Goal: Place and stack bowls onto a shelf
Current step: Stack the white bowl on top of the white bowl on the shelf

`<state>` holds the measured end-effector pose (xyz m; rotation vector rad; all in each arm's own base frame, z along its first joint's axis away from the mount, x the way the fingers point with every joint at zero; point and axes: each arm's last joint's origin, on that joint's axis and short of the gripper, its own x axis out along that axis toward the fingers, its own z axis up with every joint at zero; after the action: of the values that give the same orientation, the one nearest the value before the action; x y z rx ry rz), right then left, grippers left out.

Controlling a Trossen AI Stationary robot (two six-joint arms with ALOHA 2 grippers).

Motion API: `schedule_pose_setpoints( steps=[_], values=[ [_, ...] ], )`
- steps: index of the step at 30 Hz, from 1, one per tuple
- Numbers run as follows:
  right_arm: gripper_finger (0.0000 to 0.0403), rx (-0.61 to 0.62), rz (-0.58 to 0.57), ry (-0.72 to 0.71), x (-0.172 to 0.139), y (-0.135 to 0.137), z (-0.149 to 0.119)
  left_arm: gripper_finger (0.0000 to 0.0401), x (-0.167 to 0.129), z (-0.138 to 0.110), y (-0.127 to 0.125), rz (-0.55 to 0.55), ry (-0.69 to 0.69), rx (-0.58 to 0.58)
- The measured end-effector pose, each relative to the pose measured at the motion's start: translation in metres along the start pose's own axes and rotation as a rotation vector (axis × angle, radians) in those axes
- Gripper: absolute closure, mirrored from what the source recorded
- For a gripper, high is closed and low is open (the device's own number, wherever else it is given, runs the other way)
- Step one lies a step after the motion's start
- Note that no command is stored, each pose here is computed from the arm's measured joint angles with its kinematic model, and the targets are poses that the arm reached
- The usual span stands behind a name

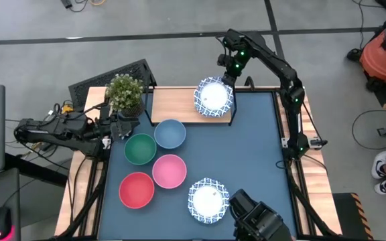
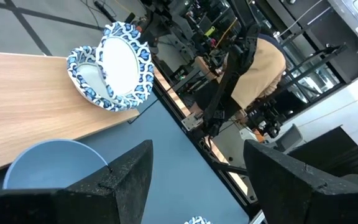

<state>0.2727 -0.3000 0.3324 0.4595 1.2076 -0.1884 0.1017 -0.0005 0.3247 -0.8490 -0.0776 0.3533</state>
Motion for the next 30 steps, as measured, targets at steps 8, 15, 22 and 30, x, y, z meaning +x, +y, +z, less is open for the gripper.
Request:
schedule_pose_setpoints(
  steps=[8, 15, 22, 30],
  values=[
    [0.0361, 0.003, -0.002, -0.002, 0.0, 0.0, 0.0, 0.0166, 0.0, 0.0, 0.0, 0.0, 0.0, 0.0],
    [0.0329, 0.014, -0.002, -0.002, 0.0, 0.0, 0.0, 0.0166, 0.0, 0.0, 0.0, 0.0, 0.0, 0.0],
    [0.027, 0.008, -0.032, -0.013, 0.0, -0.001, 0.002, 0.0166, 0.0, 0.0, 0.0, 0.0, 0.001, 0.0],
    [0.0223, 0.046, 0.013, -0.079, -0.013, 0.008, 0.007, 0.0166, 0.0, 0.0, 0.0, -0.001, 0.0, 0.0]
  ],
)
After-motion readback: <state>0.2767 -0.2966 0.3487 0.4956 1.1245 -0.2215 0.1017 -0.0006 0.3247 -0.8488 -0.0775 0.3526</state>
